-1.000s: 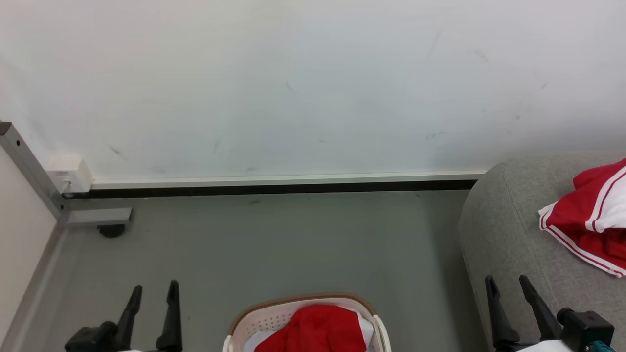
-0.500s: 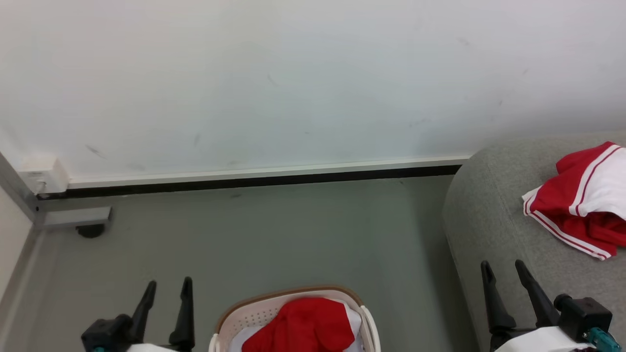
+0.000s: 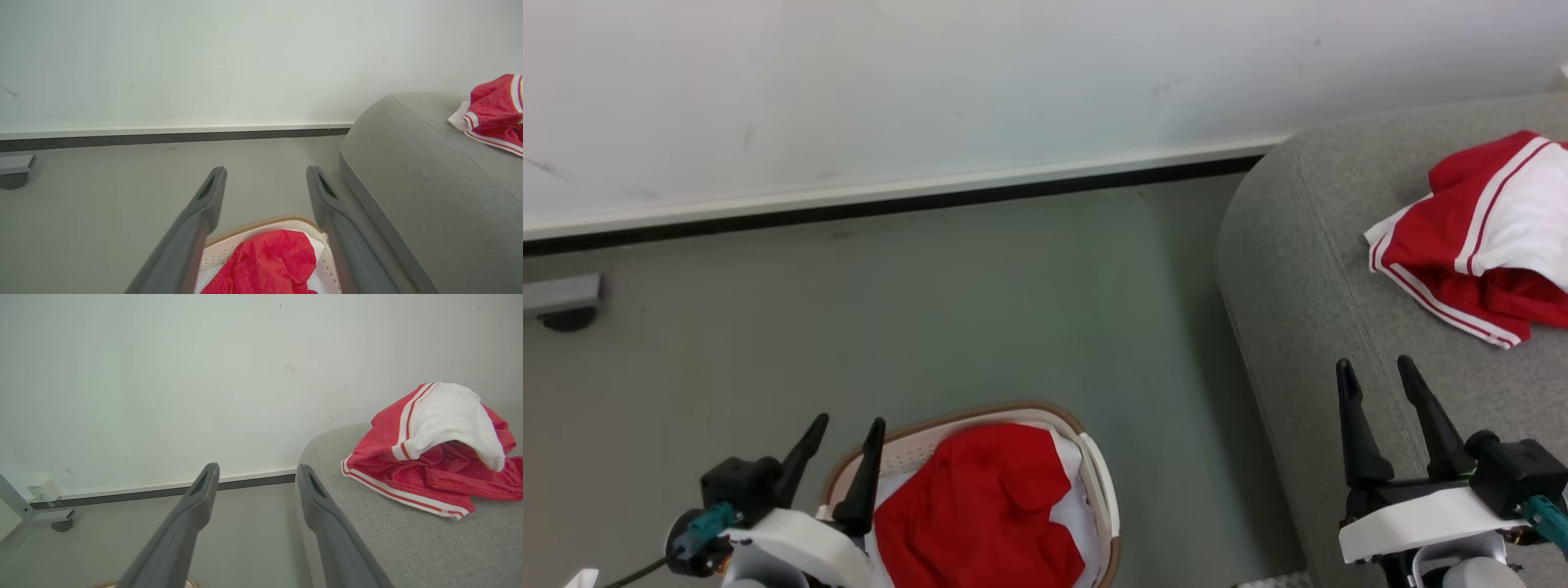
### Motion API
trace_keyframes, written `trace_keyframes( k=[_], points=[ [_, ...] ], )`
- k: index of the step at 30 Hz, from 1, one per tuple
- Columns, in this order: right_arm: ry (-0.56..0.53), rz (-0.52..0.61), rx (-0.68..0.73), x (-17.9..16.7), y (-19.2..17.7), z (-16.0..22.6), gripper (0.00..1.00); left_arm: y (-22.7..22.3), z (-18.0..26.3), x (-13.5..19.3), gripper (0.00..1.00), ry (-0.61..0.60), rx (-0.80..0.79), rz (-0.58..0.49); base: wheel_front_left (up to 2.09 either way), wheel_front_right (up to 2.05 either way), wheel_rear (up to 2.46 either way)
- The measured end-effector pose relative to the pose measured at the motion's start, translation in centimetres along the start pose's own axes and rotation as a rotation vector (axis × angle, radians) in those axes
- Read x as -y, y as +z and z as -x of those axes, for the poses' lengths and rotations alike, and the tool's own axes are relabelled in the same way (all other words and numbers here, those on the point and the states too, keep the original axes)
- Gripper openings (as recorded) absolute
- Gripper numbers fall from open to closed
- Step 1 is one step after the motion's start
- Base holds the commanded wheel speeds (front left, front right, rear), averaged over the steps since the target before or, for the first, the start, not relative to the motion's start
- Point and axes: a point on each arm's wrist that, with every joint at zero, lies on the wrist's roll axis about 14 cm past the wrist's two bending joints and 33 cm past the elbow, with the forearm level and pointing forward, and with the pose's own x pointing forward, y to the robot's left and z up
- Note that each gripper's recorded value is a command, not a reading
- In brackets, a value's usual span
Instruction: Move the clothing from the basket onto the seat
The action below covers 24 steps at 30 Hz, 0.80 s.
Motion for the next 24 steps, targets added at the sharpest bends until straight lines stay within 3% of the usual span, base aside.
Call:
trace_keyframes(
  k=[11, 18, 24],
  points=[
    [-0.092, 0.015, 0.000, 3.5, -1.3, -2.7, 1.00, -9.9, -4.1, 2.0, 1.00, -0.182, -0.337, -0.002, 0.00, 0.00, 0.00],
    [-0.118, 0.028, -0.004, 4.8, -2.0, -4.2, 1.00, -16.4, -4.3, 4.0, 1.00, -0.323, -0.562, -0.047, 0.00, 0.00, 0.00],
    [-0.122, 0.030, 0.001, 5.1, -2.4, -5.2, 1.00, -20.3, -4.3, 4.1, 1.00, -0.368, -0.698, -0.036, 0.00, 0.00, 0.00]
  ],
)
